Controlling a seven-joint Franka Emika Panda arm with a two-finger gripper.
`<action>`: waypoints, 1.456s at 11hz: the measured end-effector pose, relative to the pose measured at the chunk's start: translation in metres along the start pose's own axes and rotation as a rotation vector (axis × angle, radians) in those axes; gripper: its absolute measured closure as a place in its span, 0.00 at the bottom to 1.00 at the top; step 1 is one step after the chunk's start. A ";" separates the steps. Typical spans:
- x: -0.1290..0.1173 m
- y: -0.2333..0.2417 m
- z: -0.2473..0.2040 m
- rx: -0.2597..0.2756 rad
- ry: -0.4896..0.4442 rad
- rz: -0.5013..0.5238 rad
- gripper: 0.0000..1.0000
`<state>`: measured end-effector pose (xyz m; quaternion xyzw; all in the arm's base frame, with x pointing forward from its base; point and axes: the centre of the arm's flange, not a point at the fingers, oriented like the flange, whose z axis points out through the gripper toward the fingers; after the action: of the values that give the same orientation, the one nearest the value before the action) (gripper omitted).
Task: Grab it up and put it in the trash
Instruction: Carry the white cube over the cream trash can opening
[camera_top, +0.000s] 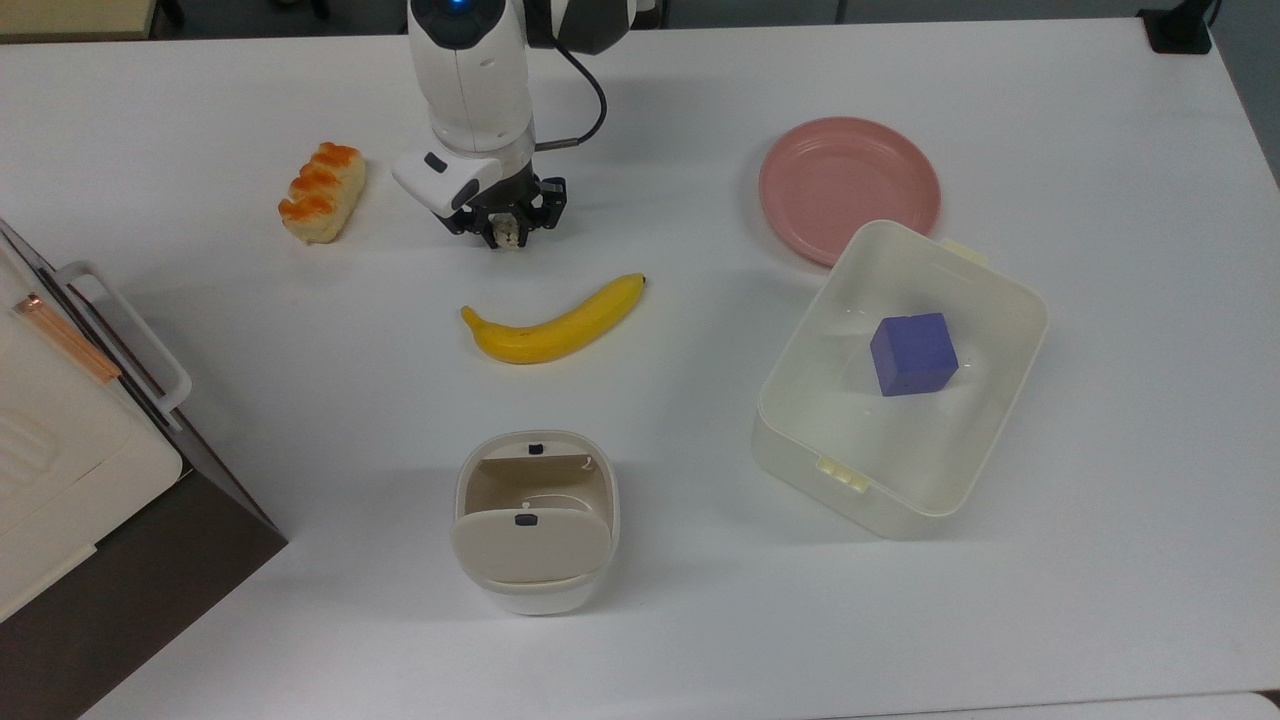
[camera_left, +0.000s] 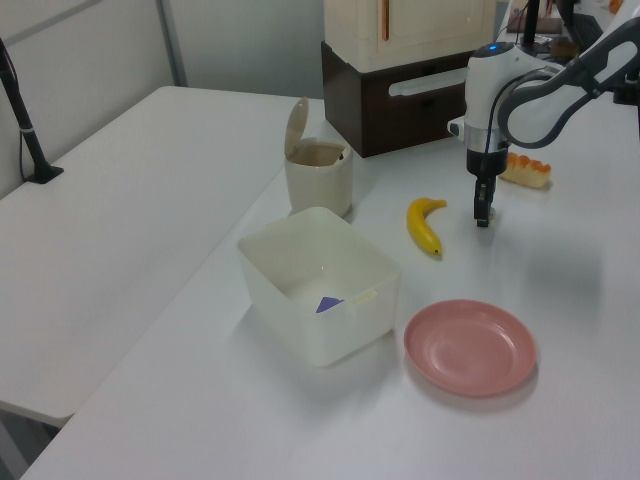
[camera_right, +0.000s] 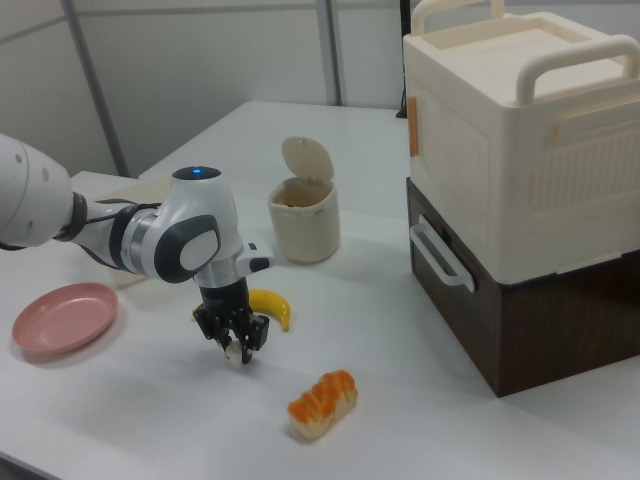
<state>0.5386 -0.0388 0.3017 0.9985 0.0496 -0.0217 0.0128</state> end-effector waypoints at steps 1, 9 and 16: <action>0.002 0.001 -0.003 -0.001 0.008 0.000 0.67; 0.055 0.015 -0.116 -0.040 0.220 0.025 0.66; 0.119 0.031 -0.172 -0.047 0.372 0.034 0.66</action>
<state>0.6675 -0.0528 0.4694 0.9854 0.0346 0.1645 0.0273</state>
